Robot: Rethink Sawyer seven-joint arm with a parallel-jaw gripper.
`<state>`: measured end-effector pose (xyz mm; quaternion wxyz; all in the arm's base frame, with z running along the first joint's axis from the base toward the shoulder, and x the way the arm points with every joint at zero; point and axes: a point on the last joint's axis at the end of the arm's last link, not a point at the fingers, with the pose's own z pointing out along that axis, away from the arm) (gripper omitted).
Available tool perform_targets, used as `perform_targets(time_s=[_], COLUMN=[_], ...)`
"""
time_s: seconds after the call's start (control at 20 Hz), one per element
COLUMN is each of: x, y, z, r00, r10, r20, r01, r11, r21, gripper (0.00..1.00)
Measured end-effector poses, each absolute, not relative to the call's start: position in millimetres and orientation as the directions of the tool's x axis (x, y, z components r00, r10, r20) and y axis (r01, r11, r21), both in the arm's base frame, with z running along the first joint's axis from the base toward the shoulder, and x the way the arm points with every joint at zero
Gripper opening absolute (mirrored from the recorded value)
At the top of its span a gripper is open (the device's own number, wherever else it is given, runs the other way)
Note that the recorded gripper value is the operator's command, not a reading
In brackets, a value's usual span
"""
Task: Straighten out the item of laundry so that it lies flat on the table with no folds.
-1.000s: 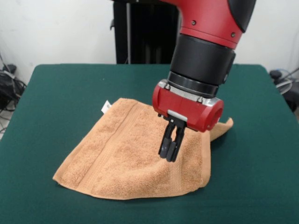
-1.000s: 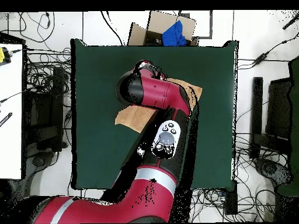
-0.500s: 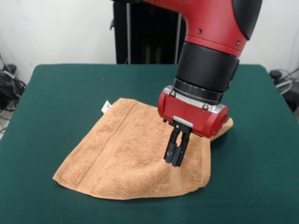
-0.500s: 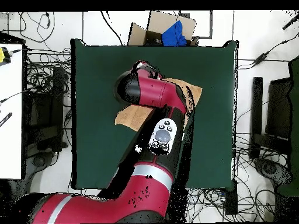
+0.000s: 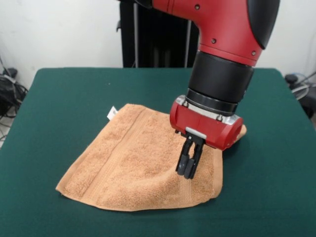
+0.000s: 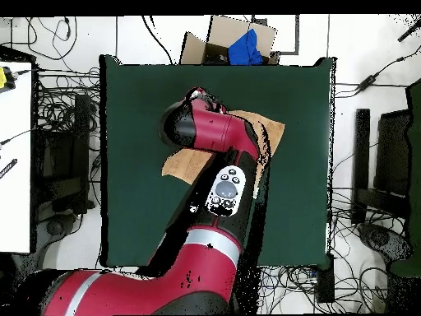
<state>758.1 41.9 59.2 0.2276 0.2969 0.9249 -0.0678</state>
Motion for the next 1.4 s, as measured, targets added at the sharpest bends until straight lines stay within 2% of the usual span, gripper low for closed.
perform_targets(time_s=[1.4], x=[758], y=[52], z=[54], r00=[-0.729], r10=[0.505], r20=[-0.463], r01=[0.566], r11=[0.824], r21=[0.008], gripper=[0.0])
